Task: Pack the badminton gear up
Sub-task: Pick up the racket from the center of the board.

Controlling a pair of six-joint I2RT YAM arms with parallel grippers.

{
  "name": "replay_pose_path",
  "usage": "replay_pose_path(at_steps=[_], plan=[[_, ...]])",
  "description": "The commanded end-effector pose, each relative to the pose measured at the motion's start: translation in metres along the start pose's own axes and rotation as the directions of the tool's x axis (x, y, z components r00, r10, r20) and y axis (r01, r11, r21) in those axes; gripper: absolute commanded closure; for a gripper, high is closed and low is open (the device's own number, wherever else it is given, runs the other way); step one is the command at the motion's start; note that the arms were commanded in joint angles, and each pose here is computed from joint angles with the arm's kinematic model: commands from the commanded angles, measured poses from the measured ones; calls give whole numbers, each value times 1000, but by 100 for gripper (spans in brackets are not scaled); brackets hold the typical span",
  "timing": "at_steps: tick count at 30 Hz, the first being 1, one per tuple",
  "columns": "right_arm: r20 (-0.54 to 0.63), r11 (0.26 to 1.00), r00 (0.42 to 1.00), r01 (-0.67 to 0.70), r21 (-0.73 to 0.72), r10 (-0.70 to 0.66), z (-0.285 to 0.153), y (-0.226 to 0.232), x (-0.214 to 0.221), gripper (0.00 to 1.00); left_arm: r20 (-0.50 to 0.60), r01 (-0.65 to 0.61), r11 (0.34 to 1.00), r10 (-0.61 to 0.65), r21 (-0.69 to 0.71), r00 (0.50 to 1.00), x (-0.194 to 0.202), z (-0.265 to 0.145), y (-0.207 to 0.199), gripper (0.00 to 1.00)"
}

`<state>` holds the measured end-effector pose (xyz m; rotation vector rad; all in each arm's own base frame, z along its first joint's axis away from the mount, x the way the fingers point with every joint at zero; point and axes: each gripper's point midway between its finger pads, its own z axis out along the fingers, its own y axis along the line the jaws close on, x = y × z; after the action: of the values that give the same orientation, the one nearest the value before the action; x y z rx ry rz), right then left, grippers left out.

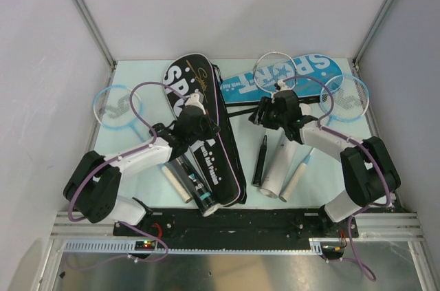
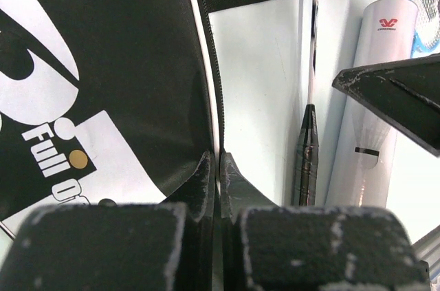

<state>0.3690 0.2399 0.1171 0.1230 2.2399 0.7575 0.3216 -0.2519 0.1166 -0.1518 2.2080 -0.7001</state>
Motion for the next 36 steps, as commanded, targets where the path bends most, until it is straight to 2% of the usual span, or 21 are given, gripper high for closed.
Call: replay_pose_path(at_steps=[1, 7, 13, 17, 23, 26, 28, 36], plan=[[-24, 982, 999, -24, 189, 29, -3, -58, 4, 42, 67, -21, 999, 20, 26, 998, -22, 0, -10, 100], [-55, 959, 996, -49, 280, 67, 12, -95, 8, 43, 62, -29, 999, 26, 37, 998, -21, -2, -11, 100], [-85, 945, 992, -64, 322, 96, 30, -109, 14, 45, 73, -33, 999, 30, 37, 997, -24, -5, -12, 100], [-106, 941, 989, -63, 332, 103, 40, -113, 18, 50, 74, -36, 999, 33, 36, 997, -24, -5, -11, 100], [-99, 944, 993, -35, 328, 71, 43, -111, 14, 67, 74, -37, 999, 35, 24, 997, -22, -5, -7, 100], [-75, 952, 996, -16, 307, 41, 41, -105, 4, 87, 77, -38, 999, 36, 23, 996, -22, -5, -7, 100], [-52, 959, 999, 2, 284, 13, 36, -97, -6, 97, 77, -40, 999, 38, 28, 996, -23, -5, -8, 100], [39, 987, 998, 48, 152, -55, -1, -49, -49, 100, 81, -42, 999, 40, 24, 996, -25, -5, -8, 100]])
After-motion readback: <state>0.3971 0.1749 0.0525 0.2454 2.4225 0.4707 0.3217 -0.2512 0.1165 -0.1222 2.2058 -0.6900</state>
